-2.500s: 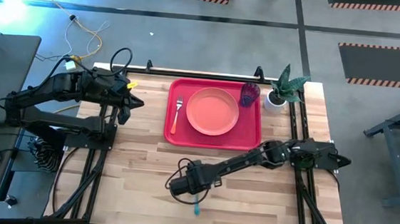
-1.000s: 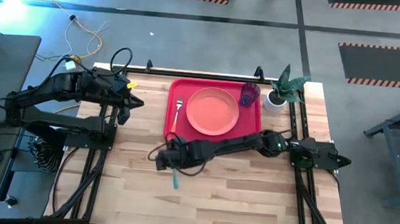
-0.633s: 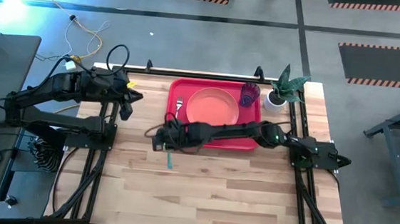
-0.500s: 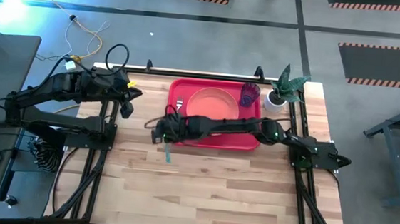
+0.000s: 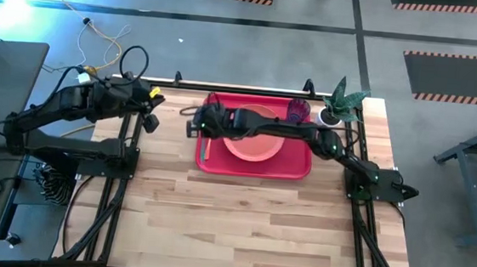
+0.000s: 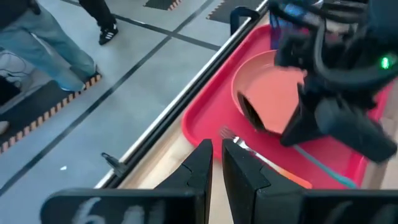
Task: Pick and place plate/cup/fork/spoon on tray
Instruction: Put the black spoon beside the orange fork on the tray
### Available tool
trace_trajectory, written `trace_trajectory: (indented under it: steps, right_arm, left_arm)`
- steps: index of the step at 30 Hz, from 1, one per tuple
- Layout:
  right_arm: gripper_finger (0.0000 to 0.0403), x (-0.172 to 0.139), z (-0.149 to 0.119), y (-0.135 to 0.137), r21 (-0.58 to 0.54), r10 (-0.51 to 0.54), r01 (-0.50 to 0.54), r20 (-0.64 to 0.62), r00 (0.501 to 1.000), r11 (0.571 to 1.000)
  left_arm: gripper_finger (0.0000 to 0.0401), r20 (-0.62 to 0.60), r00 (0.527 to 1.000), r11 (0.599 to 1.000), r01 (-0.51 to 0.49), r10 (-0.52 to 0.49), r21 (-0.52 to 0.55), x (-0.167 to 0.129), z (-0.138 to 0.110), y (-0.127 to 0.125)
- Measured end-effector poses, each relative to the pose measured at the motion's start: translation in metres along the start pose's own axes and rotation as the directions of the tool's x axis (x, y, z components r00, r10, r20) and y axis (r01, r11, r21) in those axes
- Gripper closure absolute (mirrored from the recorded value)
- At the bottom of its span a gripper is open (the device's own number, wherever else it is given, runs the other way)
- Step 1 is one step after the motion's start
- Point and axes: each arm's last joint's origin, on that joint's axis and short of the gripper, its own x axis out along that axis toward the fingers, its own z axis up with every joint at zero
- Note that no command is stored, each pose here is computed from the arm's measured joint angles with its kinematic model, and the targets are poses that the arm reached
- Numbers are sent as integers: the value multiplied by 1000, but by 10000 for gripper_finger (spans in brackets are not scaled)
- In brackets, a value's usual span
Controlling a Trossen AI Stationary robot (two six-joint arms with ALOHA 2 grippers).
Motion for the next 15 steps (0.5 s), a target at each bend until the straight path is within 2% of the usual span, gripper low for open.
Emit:
trace_trajectory:
  steps: [10,15]
  right_arm:
    - [403,-37,47,-4,-7,9,-9,148,989,1000]
    - [403,-46,61,-8,-21,9,-5,182,983,1000]
  left_arm:
    - [376,-1,999,998,-42,42,41,-1,-1,7]
    - [376,-3,999,997,-53,53,52,-1,-1,9]
